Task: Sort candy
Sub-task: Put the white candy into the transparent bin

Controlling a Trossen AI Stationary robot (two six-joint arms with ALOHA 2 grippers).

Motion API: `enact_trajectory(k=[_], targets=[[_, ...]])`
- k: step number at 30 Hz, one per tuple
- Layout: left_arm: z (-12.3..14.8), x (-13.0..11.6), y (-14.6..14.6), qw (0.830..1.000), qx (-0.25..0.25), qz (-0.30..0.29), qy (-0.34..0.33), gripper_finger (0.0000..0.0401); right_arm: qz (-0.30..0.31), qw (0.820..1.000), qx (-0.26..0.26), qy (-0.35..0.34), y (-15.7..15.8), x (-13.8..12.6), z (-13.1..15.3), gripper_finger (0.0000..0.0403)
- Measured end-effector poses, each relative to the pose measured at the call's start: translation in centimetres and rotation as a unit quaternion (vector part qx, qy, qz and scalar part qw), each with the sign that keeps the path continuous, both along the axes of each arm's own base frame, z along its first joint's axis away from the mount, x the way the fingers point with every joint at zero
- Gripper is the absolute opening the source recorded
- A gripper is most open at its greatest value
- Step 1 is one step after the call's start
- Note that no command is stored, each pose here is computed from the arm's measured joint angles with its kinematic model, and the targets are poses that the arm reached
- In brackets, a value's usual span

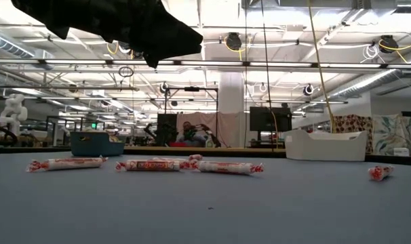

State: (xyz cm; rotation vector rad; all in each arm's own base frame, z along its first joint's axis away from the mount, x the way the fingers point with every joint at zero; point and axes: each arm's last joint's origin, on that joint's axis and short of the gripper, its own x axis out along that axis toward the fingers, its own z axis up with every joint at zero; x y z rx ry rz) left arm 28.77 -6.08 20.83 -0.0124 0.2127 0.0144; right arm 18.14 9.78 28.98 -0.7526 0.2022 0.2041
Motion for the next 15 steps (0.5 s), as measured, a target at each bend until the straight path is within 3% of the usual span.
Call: enact_trajectory(k=[4,15], targets=[[0.0,0.0,0.0,1.0,0.009,-0.002,0.0,0.0141,0.009,0.999,-0.032,-0.004,0.0,0.0,0.0,0.0044],[0.0,0.0,0.0,1.0,0.013,-0.003,0.0,0.0141,0.003,1.0,-0.009,-0.001,0.0,0.0,0.0,0.0048]])
